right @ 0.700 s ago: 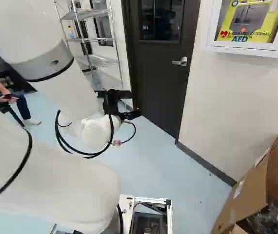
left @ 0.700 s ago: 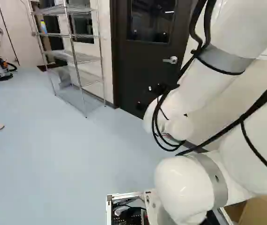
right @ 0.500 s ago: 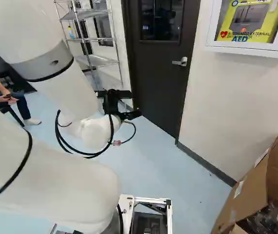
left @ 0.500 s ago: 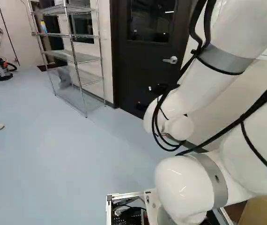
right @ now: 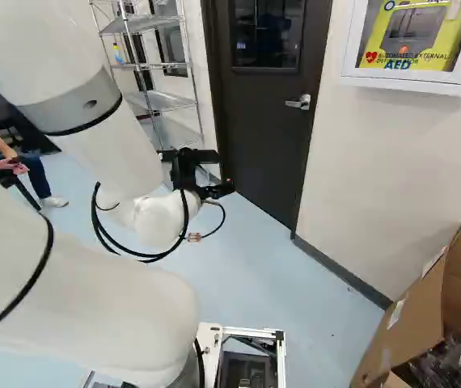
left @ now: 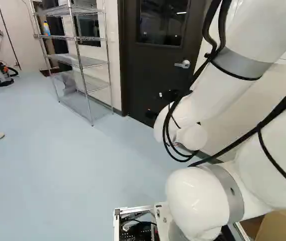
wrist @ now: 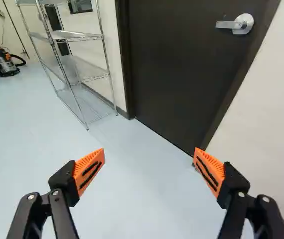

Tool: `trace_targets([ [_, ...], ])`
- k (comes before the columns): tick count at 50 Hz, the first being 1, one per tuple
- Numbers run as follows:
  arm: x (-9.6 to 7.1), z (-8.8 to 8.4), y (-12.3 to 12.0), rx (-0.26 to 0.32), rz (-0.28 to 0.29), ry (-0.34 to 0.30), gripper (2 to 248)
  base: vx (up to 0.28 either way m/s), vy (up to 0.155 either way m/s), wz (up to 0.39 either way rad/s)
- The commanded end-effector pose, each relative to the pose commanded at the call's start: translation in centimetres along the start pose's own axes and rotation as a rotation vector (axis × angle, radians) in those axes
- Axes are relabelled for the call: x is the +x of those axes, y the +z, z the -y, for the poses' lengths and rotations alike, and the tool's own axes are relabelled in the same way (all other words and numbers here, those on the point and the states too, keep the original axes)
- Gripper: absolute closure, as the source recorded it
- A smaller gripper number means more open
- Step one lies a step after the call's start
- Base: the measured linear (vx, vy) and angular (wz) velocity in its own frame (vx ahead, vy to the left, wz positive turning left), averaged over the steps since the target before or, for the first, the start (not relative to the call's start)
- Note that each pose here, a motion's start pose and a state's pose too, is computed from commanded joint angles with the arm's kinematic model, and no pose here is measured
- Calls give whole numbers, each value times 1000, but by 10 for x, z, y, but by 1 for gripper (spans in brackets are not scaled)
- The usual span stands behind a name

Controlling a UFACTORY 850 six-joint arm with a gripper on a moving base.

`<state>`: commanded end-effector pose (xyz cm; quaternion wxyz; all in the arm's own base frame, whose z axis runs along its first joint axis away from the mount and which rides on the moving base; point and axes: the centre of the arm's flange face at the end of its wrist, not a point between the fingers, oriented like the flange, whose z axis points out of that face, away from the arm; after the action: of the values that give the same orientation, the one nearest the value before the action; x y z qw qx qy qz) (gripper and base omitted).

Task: Open the door and move inside

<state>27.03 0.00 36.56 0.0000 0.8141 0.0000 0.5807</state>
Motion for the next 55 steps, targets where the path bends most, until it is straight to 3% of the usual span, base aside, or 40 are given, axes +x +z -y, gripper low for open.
trace_targets([
  [33, 0, 0, 0, 0, 0, 0, 3, 2, 0, 0],
  [55, 0, 0, 0, 0, 0, 0, 3, 96, 6, -17],
])
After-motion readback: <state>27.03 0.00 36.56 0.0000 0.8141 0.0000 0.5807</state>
